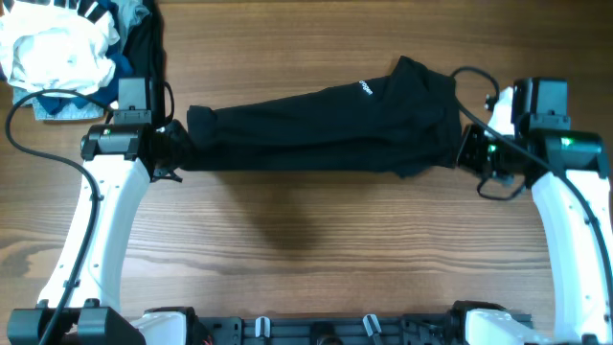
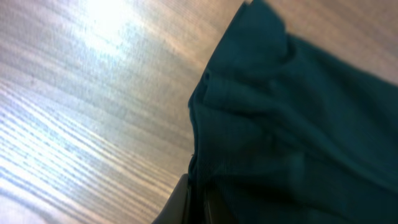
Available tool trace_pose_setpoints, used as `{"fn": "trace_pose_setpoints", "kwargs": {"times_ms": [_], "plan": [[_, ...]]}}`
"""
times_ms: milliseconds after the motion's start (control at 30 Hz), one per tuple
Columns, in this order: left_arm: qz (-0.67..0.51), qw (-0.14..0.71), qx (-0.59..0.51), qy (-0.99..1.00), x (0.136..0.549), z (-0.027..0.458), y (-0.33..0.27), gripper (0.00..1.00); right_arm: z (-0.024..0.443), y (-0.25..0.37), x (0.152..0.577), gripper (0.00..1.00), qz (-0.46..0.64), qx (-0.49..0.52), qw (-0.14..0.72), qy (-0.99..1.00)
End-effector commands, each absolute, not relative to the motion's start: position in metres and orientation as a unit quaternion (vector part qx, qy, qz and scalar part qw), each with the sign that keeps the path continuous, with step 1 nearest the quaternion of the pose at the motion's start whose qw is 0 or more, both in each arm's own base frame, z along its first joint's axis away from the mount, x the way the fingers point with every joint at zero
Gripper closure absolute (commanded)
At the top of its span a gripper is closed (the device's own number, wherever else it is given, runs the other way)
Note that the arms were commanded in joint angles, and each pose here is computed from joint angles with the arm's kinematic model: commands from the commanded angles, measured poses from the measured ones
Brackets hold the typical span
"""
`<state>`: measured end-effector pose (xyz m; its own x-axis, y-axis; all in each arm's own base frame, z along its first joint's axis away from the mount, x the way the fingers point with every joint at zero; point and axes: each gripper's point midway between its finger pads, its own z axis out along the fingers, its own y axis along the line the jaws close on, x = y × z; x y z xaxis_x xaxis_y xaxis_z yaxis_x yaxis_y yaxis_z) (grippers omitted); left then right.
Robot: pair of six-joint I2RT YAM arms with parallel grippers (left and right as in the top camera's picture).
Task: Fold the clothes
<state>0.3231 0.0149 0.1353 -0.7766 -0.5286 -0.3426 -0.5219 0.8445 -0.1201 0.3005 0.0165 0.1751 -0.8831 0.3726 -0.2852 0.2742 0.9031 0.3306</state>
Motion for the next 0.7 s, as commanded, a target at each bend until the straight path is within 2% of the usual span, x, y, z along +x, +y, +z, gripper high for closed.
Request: {"fn": "trace_pose_setpoints", "kwargs": {"times_ms": [0,167,333,667], "plan": [[0.017,0.22,-0.28,0.935,0.34,0.14,0.028,0.96,0.163,0.014,0.331,0.96,0.148,0.162,0.184,0.958],[0.026,0.247,-0.284,0.926,0.367,0.131,0.034,0.96,0.136,0.013,0.369,0.96,0.156,0.155,0.194,0.956],[0.029,0.238,-0.284,0.928,0.381,0.109,0.034,0.96,0.112,0.016,0.398,0.96,0.169,0.144,0.204,0.954],[0.031,0.233,-0.284,0.93,0.407,0.068,0.034,0.96,0.081,0.032,0.436,0.96,0.188,0.115,0.229,0.948]]}}
